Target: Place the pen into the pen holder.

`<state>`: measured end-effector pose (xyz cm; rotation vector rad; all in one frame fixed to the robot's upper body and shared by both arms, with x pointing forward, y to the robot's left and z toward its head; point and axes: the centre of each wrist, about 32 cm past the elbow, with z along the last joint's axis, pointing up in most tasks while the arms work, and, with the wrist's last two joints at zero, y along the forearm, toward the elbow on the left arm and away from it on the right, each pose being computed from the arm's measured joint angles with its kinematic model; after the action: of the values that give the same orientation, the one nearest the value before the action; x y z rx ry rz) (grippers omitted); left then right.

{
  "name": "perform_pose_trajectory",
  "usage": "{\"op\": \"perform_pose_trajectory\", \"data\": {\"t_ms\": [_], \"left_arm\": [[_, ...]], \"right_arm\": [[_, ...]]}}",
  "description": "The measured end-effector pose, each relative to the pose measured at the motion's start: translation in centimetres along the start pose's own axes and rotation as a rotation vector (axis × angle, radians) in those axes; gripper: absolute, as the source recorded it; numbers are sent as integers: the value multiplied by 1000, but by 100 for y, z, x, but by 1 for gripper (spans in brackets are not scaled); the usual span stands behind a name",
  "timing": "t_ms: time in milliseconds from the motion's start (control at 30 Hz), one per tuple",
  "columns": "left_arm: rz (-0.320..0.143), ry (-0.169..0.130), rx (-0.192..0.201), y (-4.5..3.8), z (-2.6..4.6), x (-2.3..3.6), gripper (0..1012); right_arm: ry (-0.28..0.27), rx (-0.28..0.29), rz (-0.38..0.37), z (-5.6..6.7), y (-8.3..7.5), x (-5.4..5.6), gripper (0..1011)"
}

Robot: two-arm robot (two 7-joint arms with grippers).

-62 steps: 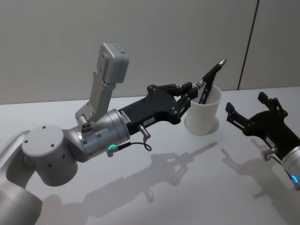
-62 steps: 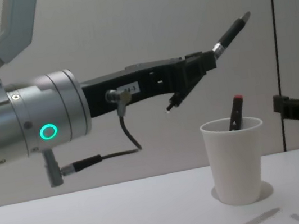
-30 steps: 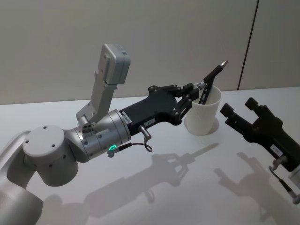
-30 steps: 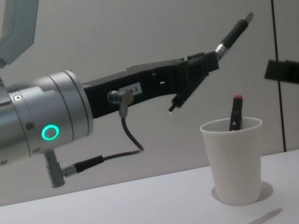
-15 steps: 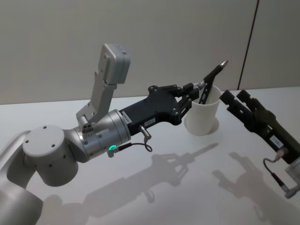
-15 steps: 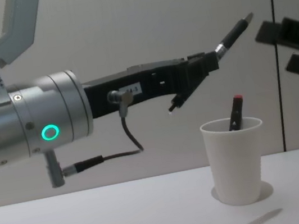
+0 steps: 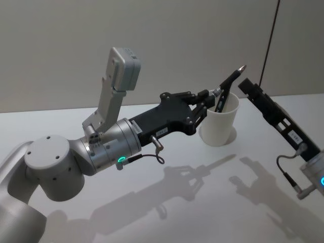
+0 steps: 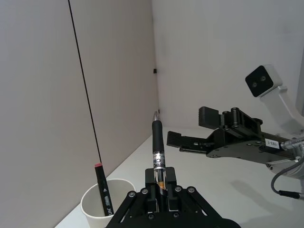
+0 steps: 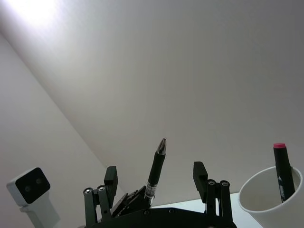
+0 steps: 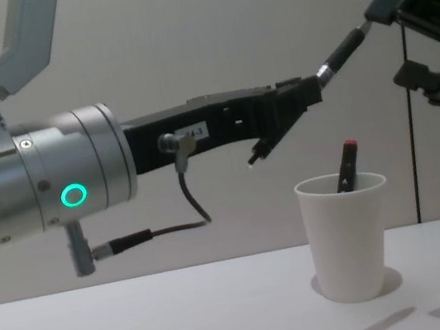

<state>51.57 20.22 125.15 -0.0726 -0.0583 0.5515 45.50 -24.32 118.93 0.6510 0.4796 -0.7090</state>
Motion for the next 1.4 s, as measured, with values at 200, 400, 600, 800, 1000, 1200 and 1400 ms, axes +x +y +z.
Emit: {"op": "perform_pose_trajectory", "data": {"t_ms": [200, 400, 600, 800, 1000, 1200, 1400], "left_arm": [[0, 0, 0, 0, 0, 0, 132], [0, 0, 0, 0, 0, 0, 132], [0, 0, 0, 0, 0, 0, 132], [0, 0, 0, 0, 0, 0, 132], [0, 0, 0, 0, 0, 0, 132], [0, 0, 0, 0, 0, 0, 132], [0, 0, 0, 0, 0, 0, 132]], "right_arm": [[39, 9, 18, -26, 90, 55, 1001], [62, 9, 31, -48, 165, 93, 1002], [78, 7, 36, -69, 226, 113, 1001], [91, 1, 38, -100, 287, 125, 1002], [99, -3, 41, -124, 337, 121, 1001], [105, -6, 45, -140, 376, 111, 1002], [107, -8, 47, -150, 397, 104, 957]]}}
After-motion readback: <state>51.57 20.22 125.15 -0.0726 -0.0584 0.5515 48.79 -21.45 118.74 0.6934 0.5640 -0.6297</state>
